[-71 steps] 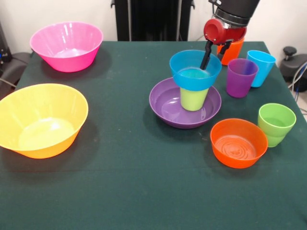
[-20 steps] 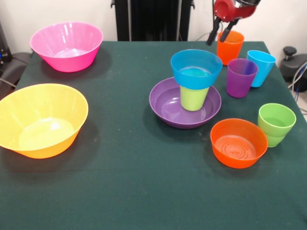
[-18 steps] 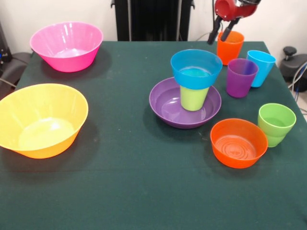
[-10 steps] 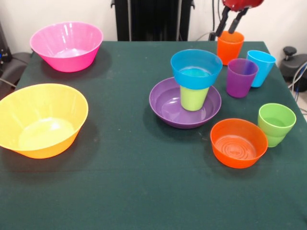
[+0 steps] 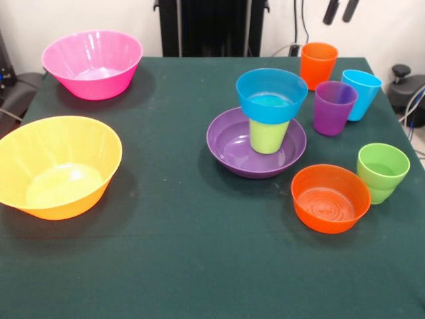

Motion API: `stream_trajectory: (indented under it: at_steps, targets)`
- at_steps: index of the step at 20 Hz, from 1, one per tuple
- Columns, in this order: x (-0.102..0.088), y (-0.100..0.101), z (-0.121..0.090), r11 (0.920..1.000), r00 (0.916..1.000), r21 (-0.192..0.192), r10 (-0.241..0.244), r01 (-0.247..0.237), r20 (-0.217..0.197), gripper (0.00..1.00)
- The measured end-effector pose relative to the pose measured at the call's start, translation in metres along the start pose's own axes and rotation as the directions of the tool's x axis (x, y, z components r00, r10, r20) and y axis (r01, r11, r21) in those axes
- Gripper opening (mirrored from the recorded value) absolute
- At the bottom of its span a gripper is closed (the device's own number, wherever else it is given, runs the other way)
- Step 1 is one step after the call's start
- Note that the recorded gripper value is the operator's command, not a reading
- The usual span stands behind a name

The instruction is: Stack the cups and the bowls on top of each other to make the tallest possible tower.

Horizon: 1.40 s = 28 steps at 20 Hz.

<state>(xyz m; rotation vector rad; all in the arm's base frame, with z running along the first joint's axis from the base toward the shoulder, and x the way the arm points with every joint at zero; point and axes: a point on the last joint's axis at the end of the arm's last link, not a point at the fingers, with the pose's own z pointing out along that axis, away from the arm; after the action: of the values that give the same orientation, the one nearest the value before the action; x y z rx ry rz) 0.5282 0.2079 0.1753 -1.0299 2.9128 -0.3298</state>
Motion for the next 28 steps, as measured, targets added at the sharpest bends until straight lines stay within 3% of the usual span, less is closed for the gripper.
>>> stream_trajectory:
  at_steps: [3,8,28]
  targets:
    - [-0.004,-0.003,-0.013,0.9999,0.9996,0.008,0.007,-0.008,0.028,1.0]
    - [-0.006,-0.005,-0.022,0.9998,0.9992,0.019,0.008,-0.009,0.039,1.0]
    - [-0.001,-0.001,0.0,0.9997,1.0,0.023,0.005,-0.005,0.004,1.0]
